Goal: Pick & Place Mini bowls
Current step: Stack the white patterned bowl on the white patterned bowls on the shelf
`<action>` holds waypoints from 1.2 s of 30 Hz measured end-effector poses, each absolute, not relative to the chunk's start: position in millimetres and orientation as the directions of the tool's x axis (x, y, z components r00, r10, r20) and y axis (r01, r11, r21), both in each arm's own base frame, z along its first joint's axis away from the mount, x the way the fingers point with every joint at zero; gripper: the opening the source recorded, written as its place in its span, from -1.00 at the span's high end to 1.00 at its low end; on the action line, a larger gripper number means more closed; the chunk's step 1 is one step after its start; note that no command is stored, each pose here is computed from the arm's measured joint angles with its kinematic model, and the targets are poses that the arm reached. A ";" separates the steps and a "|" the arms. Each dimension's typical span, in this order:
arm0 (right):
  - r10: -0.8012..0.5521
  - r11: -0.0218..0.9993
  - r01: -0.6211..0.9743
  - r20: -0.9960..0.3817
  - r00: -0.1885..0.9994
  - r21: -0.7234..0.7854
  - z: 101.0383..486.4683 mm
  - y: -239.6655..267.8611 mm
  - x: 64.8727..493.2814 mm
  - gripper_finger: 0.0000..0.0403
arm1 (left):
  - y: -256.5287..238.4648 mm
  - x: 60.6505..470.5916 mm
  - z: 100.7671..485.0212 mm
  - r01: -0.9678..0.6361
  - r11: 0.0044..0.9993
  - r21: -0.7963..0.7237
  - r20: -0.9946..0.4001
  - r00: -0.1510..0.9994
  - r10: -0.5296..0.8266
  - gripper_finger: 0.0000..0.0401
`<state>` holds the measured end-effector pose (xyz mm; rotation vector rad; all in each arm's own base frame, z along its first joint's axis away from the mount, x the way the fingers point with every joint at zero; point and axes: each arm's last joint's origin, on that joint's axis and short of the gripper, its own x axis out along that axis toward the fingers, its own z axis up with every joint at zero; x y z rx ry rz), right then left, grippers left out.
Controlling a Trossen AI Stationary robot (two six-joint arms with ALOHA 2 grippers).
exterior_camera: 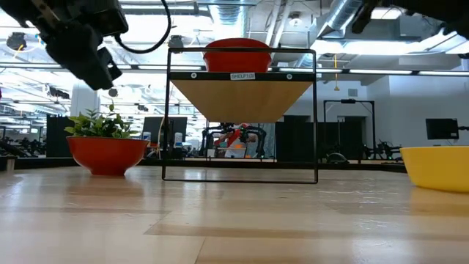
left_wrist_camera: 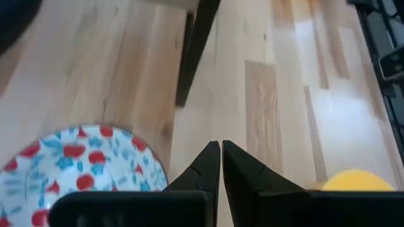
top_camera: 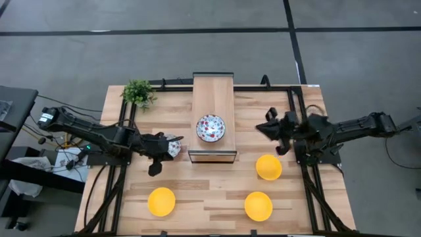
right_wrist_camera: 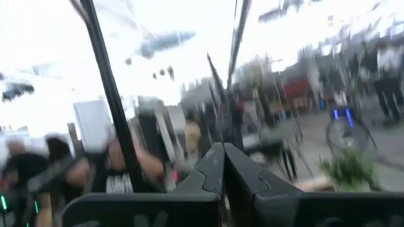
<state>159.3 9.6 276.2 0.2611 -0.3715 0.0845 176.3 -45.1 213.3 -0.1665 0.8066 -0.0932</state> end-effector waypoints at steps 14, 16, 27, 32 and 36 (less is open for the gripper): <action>-0.141 0.885 -0.037 0.344 0.928 0.464 256.5 0.0 112.9 1.00 | -44.7 170.8 208.6 0.028 0.981 -0.191 -0.759 0.629 -0.166 0.92; -0.140 0.886 -0.029 0.327 0.935 0.463 261.0 -0.3 104.2 1.00 | -44.6 170.5 208.4 0.027 0.981 -0.190 -0.762 0.626 -0.165 0.92; -0.220 0.851 0.115 0.149 0.964 0.512 265.8 -4.3 70.7 1.00 | -44.1 168.8 205.8 0.020 0.983 -0.182 -0.784 0.601 -0.158 0.92; -0.215 0.851 0.127 0.118 0.969 0.509 262.7 -4.1 71.2 1.00 | -43.6 170.3 199.3 -0.003 0.989 -0.149 -0.818 0.562 -0.121 0.92; -0.213 0.852 0.130 0.109 0.971 0.507 261.8 -4.0 71.3 1.00 | -43.3 173.6 193.3 0.009 0.996 -0.085 -0.838 0.540 -0.076 0.92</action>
